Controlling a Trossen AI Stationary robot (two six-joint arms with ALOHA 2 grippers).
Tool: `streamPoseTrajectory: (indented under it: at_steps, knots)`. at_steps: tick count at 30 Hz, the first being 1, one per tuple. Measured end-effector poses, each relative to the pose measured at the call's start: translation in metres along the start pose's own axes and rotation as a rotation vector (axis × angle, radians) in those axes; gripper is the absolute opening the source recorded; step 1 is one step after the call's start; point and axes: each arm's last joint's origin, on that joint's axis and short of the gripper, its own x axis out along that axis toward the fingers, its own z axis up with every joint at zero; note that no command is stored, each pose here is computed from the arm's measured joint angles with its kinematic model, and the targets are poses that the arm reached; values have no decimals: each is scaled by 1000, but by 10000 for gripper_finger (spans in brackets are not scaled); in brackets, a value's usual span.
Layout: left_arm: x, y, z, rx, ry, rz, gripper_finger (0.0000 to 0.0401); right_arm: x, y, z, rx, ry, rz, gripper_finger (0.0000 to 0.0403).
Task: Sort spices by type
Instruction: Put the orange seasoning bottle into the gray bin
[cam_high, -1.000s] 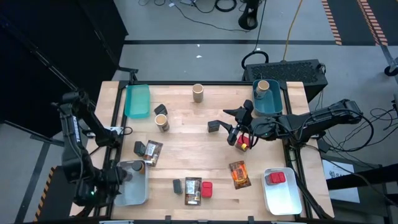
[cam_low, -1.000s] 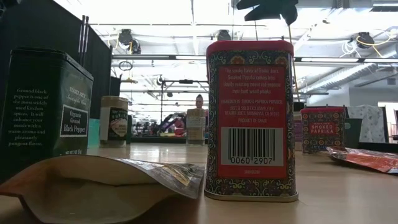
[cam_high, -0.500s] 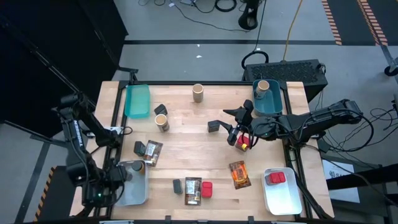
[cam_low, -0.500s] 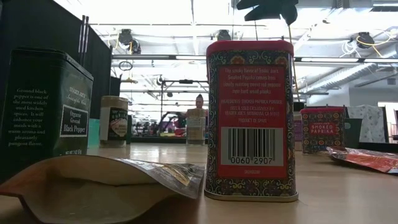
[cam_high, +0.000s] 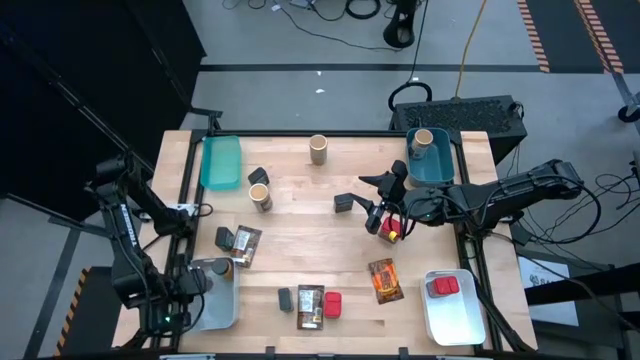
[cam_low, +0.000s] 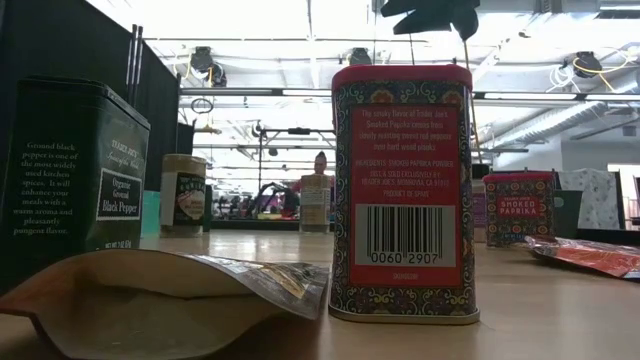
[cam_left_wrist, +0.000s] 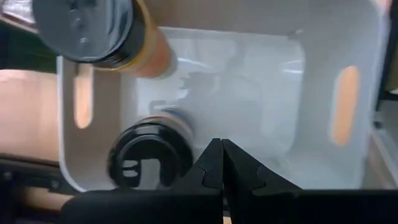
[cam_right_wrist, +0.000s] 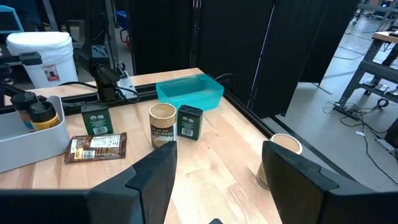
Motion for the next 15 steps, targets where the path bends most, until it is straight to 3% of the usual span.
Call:
streamPoseTrajectory:
  at_steps: [15]
  knots:
    - [19,13,-5,2,32,147,1,0,0,0,0,0,0,219]
